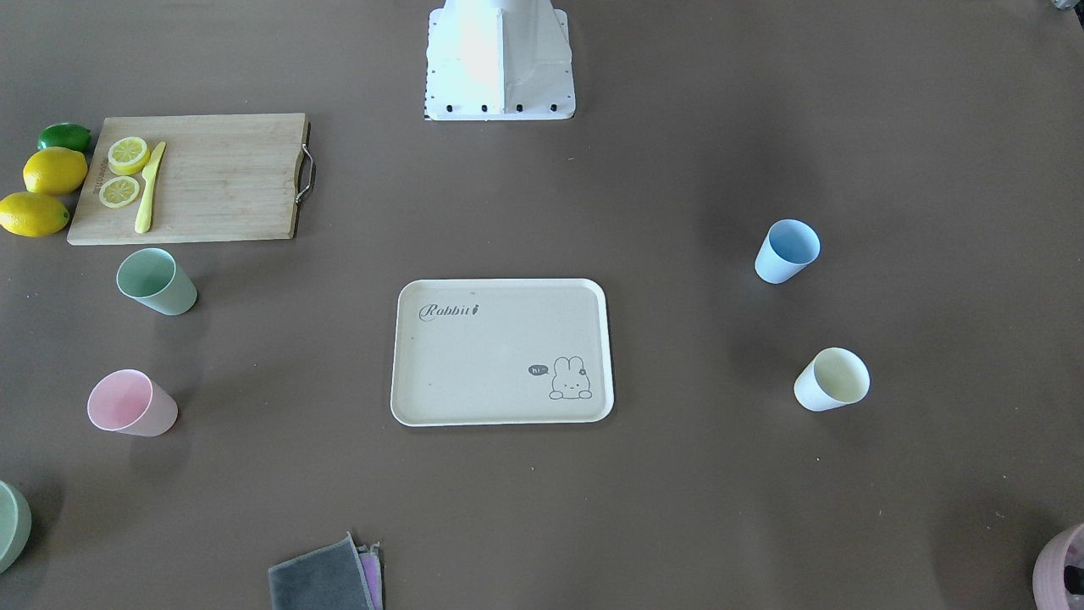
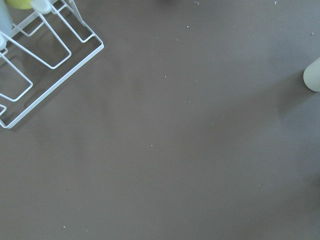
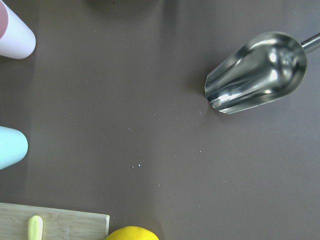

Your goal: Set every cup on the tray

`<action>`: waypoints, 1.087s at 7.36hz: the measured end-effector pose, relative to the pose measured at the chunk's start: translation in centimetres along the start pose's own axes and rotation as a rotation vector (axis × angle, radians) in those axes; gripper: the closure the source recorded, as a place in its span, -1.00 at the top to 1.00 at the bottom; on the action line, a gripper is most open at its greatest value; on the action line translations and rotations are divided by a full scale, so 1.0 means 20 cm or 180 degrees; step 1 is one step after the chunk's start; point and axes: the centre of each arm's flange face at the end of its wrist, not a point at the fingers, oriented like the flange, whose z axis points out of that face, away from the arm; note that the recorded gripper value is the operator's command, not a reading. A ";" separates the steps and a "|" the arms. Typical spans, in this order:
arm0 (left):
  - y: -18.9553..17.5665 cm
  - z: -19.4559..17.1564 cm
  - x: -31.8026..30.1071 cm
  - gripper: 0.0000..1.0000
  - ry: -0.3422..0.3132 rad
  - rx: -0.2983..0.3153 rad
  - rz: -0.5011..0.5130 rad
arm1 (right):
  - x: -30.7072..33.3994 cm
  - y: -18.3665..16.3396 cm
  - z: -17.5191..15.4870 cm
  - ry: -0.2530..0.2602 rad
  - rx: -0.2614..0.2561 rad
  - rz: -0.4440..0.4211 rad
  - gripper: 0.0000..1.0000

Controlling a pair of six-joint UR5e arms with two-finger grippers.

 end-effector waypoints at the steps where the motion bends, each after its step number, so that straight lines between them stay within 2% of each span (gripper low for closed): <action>1: -0.04 -0.02 0.01 0.97 -0.0018 0.0154 0.0182 | -0.02 -0.04 -0.05 0.0011 0.0163 -0.0117 1.00; 2: -0.11 -0.02 0.02 0.97 -0.0028 0.0260 0.0296 | -0.02 -0.06 -0.09 0.0020 0.0306 -0.0194 1.00; 4: -0.25 -0.03 0.02 0.97 -0.0009 0.0351 0.0245 | 0.03 -0.07 -0.12 0.0016 0.0440 -0.0133 1.00; 7: -0.33 -0.03 0.09 0.97 0.0151 0.0443 0.0328 | 0.04 -0.11 -0.12 -0.0003 0.0660 -0.0188 1.00; 8: -0.39 0.01 0.18 0.97 0.0227 0.0443 0.0422 | -0.01 -0.17 -0.13 -0.0045 0.0711 -0.0066 1.00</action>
